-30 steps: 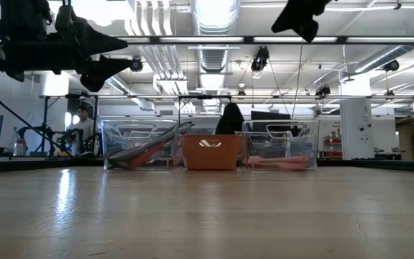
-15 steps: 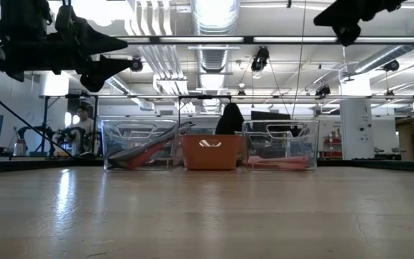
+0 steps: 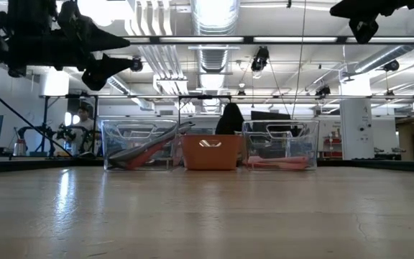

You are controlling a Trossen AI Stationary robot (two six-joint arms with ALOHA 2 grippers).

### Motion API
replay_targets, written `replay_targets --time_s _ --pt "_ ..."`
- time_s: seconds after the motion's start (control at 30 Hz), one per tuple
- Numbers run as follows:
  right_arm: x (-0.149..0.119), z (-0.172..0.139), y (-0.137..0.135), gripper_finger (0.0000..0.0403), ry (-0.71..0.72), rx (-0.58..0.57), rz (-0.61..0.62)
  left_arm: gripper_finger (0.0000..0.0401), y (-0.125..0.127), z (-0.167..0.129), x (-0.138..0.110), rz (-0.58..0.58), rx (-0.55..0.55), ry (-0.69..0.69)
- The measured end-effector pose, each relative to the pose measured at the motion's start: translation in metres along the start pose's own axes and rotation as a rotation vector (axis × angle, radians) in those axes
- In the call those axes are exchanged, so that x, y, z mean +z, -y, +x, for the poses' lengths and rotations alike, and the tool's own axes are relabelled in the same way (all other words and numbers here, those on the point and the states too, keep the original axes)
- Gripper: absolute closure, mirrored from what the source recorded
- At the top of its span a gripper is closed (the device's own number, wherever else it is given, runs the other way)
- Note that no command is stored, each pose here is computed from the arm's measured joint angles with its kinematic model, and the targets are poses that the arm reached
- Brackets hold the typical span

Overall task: Pick & Place Kitchen Items
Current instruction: Put the light brown serving spoon into the left transparent bin

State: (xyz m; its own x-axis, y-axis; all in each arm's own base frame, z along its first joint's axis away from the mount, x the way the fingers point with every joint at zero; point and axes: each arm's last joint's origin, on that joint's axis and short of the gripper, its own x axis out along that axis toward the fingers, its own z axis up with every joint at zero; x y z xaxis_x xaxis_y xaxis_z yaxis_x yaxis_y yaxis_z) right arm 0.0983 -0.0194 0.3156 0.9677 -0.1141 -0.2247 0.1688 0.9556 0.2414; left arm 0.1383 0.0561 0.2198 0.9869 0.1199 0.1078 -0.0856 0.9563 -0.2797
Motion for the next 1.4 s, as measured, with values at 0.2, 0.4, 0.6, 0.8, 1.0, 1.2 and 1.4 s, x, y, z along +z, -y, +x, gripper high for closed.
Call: replay_targets --time_s 0.2,0.4,0.6,0.8,1.0,1.2,1.4 --pt "0.000 0.001 0.000 0.0394 -0.006 -0.001 0.002 0.0140 0.004 0.007 0.016 0.013 0.036 -0.137" --pt "0.000 0.001 0.000 0.0394 -0.005 -0.001 0.001 0.0140 0.019 0.005 0.054 0.059 0.090 -0.388" --pt "0.000 0.002 0.000 0.0394 -0.011 -0.003 0.001 0.0140 0.044 -0.010 0.096 0.183 0.076 -0.597" --pt "0.000 0.003 0.000 0.0394 -0.012 -0.003 0.001 0.0140 0.060 -0.022 0.112 0.265 0.058 -0.755" --pt "0.000 0.003 0.000 0.0394 -0.012 -0.003 0.000 0.0140 0.068 -0.023 0.103 0.257 0.021 -0.905" --pt "0.000 0.003 0.000 0.0394 -0.012 -0.003 0.001 0.0147 0.072 -0.020 0.086 0.245 0.060 -1.124" --pt "0.000 0.003 0.000 0.0394 -0.011 -0.003 0.003 0.0174 0.080 -0.011 0.069 0.273 0.065 -1.299"
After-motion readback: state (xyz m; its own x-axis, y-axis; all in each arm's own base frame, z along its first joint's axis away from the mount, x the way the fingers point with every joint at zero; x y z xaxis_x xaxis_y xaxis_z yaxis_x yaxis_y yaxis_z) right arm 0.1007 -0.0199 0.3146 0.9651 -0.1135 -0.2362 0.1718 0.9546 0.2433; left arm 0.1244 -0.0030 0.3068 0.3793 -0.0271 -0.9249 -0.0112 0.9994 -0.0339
